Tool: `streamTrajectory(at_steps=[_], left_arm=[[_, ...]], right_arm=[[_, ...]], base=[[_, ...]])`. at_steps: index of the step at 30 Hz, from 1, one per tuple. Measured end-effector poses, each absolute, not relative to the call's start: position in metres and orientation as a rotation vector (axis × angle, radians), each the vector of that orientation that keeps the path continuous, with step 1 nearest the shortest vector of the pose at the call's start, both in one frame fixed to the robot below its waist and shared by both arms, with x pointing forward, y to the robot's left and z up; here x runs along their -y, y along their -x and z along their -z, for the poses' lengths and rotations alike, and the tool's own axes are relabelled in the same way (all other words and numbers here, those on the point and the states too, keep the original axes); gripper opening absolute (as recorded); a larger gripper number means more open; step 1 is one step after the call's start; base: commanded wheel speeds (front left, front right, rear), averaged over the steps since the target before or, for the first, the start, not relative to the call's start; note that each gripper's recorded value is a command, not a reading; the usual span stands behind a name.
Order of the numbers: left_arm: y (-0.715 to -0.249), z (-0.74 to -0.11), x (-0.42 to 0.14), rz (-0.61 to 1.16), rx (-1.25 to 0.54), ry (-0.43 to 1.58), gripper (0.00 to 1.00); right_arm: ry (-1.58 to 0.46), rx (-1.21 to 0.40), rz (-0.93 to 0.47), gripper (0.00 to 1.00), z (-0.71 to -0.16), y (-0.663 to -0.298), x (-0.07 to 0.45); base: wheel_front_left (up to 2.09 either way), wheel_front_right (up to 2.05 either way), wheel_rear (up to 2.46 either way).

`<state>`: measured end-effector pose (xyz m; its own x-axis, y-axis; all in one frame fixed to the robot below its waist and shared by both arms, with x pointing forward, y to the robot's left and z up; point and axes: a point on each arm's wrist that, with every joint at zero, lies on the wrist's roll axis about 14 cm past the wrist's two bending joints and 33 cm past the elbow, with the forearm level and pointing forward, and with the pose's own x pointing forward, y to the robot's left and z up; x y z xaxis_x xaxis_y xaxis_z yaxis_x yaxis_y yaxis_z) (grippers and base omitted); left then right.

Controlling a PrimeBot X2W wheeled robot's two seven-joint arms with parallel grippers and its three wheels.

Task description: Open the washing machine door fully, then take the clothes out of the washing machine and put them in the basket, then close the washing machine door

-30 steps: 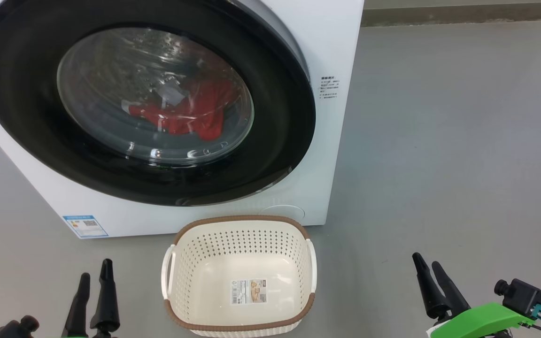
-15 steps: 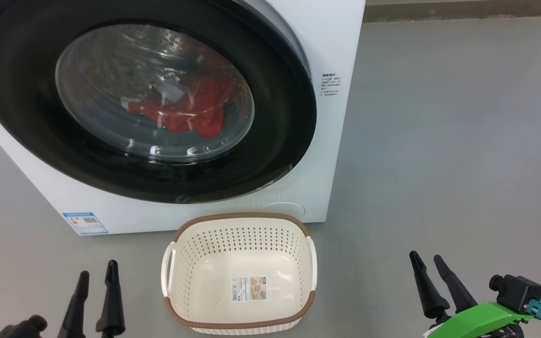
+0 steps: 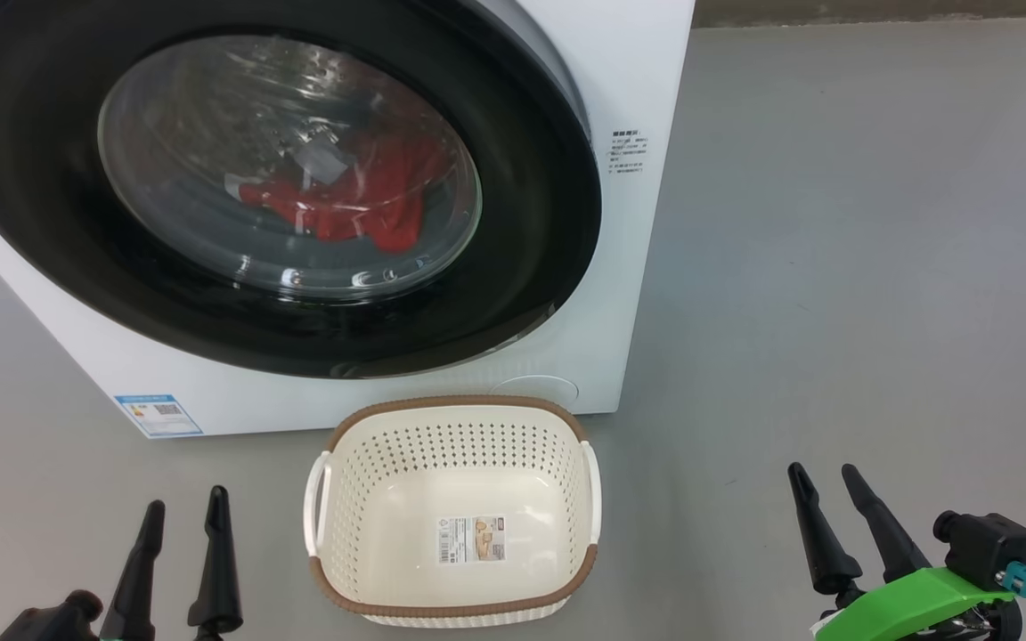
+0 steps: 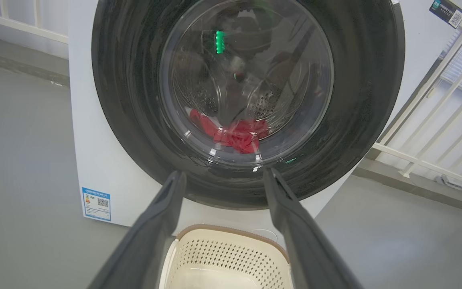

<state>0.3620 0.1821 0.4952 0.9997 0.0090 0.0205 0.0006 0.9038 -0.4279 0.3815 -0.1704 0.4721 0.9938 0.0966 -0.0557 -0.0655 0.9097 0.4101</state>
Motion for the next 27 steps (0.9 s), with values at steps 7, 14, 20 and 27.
streamTrajectory(at_steps=[7, 14, 20, 27], left_arm=[[-0.364, -0.496, -0.178, 0.017, 0.029, 0.369, 1.0], [-0.366, -0.5, -0.172, 0.044, 0.052, 0.275, 1.0], [-0.367, -0.507, -0.169, 0.064, 0.078, 0.208, 1.0], [-0.363, -0.506, -0.167, 0.074, 0.08, 0.158, 1.0]], right_arm=[[-0.345, -0.048, -0.077, 1.0, -0.476, -0.382, 0.175], [-0.249, -0.01, -0.063, 1.0, -0.483, -0.382, 0.182], [-0.174, 0.018, -0.058, 1.0, -0.489, -0.381, 0.186], [-0.119, 0.032, -0.062, 1.0, -0.492, -0.379, 0.188]], base=[[0.0, 0.0, 0.0], [0.0, 0.0, 0.0], [0.0, 0.0, 0.0], [0.0, 0.0, 0.0]])
